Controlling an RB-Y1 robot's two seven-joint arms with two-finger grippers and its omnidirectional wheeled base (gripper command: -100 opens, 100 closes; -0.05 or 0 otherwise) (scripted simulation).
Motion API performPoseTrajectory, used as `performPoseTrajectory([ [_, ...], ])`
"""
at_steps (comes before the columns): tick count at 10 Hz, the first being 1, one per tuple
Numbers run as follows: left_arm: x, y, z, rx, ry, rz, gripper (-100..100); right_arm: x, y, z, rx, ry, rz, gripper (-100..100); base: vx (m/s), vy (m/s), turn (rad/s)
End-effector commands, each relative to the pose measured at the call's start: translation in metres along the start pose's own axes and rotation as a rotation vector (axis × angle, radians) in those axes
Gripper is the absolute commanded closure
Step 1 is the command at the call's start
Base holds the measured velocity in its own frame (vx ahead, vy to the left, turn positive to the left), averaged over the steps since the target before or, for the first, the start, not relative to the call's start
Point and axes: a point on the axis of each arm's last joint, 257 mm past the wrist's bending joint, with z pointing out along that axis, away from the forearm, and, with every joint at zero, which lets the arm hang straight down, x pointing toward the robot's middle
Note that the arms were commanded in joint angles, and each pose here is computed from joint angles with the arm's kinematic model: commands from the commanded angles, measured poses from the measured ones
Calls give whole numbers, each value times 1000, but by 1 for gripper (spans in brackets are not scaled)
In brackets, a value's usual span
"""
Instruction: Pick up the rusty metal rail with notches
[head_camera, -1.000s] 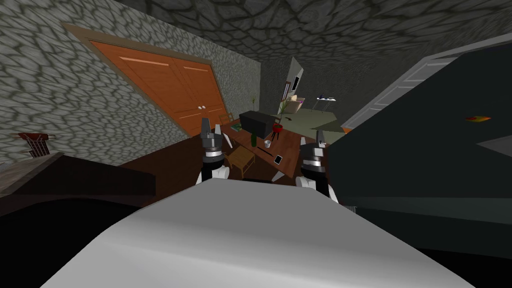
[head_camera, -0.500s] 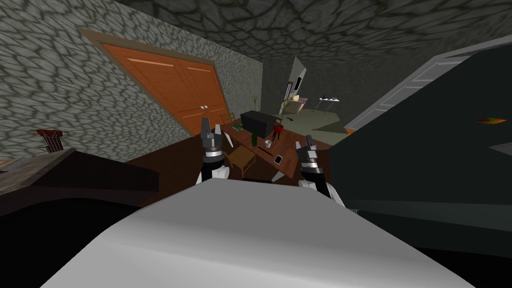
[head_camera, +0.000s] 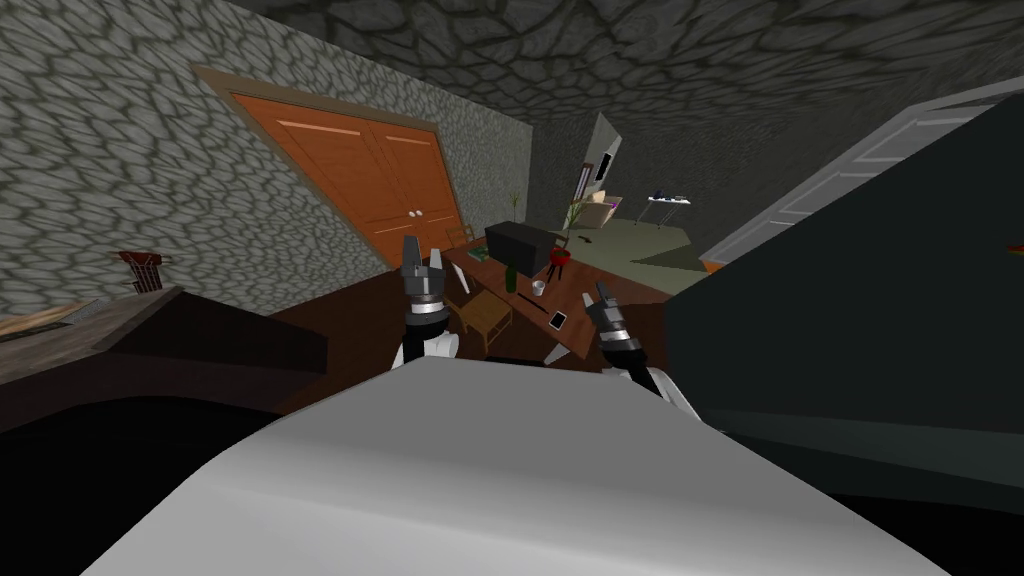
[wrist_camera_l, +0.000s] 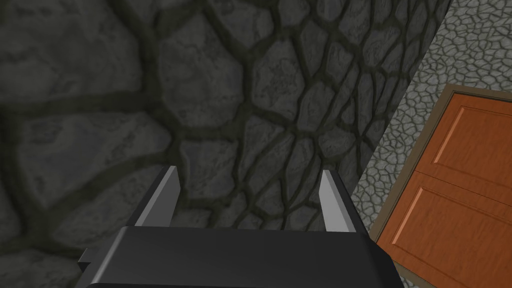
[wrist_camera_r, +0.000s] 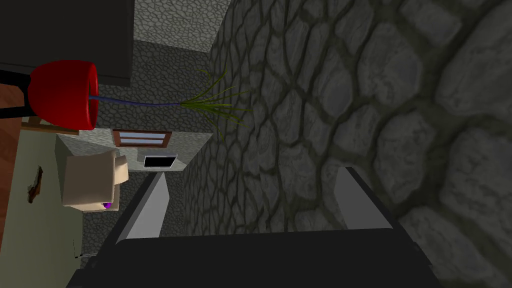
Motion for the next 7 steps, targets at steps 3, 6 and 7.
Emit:
performPoseTrajectory([
  [3, 0, 0, 0, 0, 0, 0, 0, 14, -43, -17, 124, 100, -43, -100, -4, -14, 124],
  [6, 0, 0, 0, 0, 0, 0, 0, 22, -81, -39, 235, 185, -87, -100, -2, -16, 149],
  [7, 0, 0, 0, 0, 0, 0, 0, 22, -81, -40, 239, 198, -100, -100, -1, -16, 96],
])
